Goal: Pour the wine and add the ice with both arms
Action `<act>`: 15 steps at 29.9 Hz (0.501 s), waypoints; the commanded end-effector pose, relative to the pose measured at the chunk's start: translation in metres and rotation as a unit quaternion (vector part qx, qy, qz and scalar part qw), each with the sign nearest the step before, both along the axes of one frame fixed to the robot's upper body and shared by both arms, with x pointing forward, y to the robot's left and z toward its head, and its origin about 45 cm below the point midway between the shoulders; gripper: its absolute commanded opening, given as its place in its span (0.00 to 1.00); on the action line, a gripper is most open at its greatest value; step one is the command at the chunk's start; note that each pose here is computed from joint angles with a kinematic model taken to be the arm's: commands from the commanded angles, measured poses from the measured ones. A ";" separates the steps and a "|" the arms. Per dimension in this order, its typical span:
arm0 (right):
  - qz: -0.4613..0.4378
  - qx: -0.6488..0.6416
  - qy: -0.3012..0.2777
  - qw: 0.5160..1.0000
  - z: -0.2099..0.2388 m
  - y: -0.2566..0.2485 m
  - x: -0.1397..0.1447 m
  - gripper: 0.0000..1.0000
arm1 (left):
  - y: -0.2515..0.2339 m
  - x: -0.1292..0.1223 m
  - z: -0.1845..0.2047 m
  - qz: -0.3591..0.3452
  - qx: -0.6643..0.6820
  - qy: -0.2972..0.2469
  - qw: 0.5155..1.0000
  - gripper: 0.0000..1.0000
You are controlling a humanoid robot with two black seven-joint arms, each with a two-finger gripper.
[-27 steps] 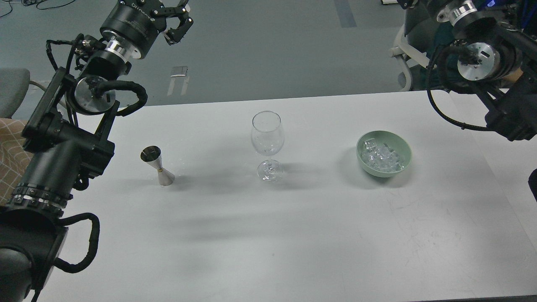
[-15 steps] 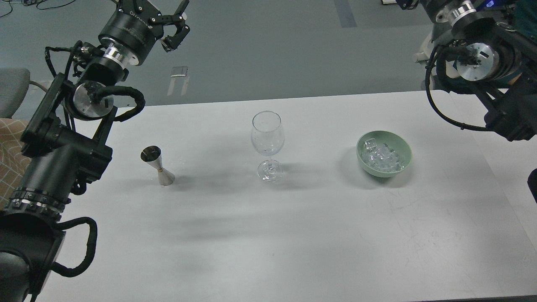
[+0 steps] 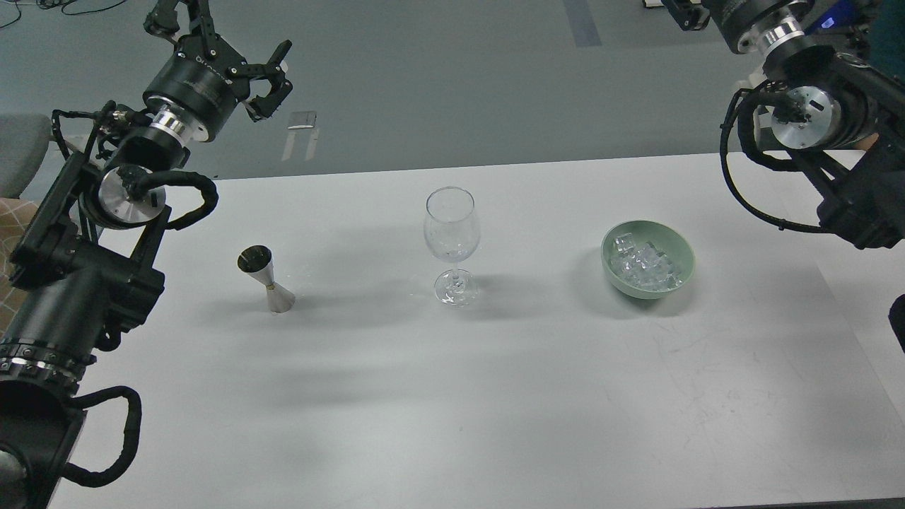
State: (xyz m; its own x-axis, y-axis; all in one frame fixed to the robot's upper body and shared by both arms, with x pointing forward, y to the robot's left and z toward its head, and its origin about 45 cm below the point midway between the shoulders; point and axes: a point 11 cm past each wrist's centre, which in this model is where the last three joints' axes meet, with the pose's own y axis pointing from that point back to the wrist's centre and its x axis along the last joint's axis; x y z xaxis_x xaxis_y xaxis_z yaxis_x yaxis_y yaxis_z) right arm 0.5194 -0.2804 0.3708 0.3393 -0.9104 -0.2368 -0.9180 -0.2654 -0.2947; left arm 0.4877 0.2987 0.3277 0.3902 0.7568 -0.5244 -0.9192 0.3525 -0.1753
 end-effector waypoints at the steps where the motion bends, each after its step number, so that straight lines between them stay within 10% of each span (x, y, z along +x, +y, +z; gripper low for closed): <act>1: -0.004 0.001 0.004 1.000 -0.003 -0.002 0.000 1.00 | -0.002 -0.003 -0.005 -0.006 -0.005 0.001 1.000 0.98; 15: -0.034 -0.011 0.029 0.999 -0.009 -0.011 0.006 1.00 | 0.005 0.002 -0.003 0.008 -0.013 0.007 1.000 0.99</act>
